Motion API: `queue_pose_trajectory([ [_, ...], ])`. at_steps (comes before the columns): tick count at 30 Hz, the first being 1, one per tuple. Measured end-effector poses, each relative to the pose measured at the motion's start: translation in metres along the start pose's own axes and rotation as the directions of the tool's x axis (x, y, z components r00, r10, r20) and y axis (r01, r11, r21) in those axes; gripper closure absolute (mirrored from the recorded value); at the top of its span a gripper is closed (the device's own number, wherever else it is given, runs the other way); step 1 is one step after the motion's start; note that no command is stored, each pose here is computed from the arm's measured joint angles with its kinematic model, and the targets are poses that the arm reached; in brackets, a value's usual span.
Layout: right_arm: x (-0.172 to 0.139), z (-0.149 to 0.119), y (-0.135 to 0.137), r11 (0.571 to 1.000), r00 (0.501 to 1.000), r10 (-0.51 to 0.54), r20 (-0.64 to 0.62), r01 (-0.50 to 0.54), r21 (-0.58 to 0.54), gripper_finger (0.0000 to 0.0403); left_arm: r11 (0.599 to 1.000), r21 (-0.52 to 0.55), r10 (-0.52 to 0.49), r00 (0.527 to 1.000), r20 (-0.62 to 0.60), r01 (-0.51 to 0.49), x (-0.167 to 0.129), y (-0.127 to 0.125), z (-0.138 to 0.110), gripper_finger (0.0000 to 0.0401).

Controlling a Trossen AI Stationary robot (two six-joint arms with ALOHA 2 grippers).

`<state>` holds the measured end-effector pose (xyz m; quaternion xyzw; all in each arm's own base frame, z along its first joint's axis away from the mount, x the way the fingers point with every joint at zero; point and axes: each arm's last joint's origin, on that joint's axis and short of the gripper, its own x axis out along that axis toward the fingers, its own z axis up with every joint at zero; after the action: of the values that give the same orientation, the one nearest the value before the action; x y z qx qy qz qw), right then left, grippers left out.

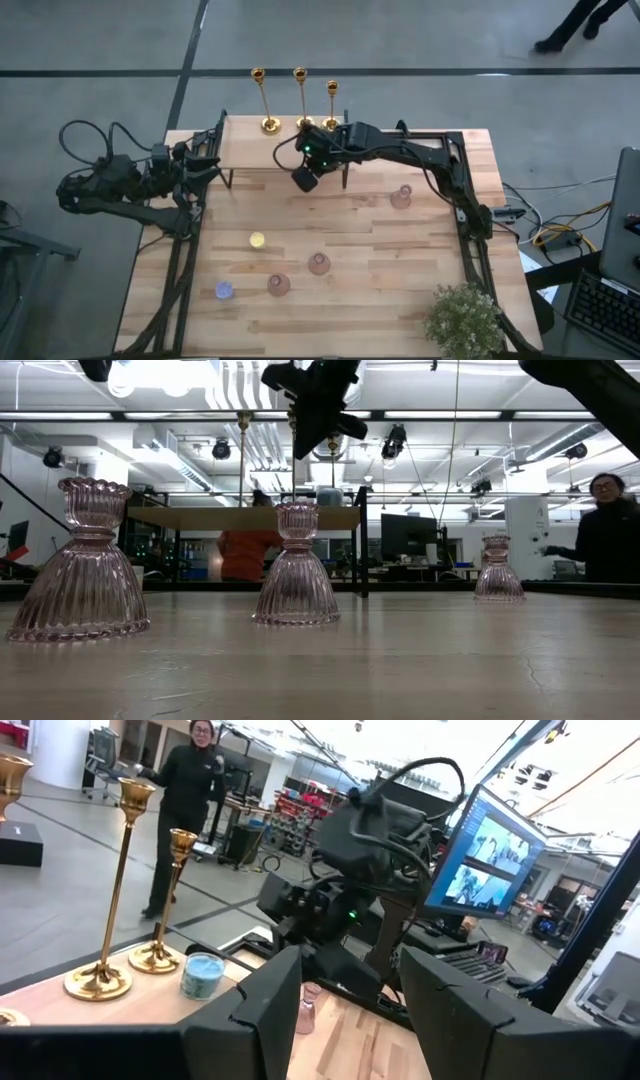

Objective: Pick & Place candle stick holders
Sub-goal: Put the yellow scented candle on the shelf aligned with the blue scented candle

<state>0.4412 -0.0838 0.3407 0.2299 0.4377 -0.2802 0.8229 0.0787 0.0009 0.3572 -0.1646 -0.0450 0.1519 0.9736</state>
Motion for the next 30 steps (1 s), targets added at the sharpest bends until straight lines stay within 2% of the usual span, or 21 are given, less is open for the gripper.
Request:
queue_pose_trajectory([
  [13,-0.008,-0.018,0.035,0.998,0.998,0.061,0.021,-0.061,0.013,0.0394,1.000,-0.022,0.003,1.000,-0.009,-0.003,0.003,-0.001,-0.001,0.0224],
  [30,-0.013,-0.029,0.051,0.996,0.996,0.090,0.024,-0.090,0.006,0.0394,0.999,-0.048,0.010,0.999,-0.049,-0.013,0.012,-0.005,-0.006,0.0224],
])
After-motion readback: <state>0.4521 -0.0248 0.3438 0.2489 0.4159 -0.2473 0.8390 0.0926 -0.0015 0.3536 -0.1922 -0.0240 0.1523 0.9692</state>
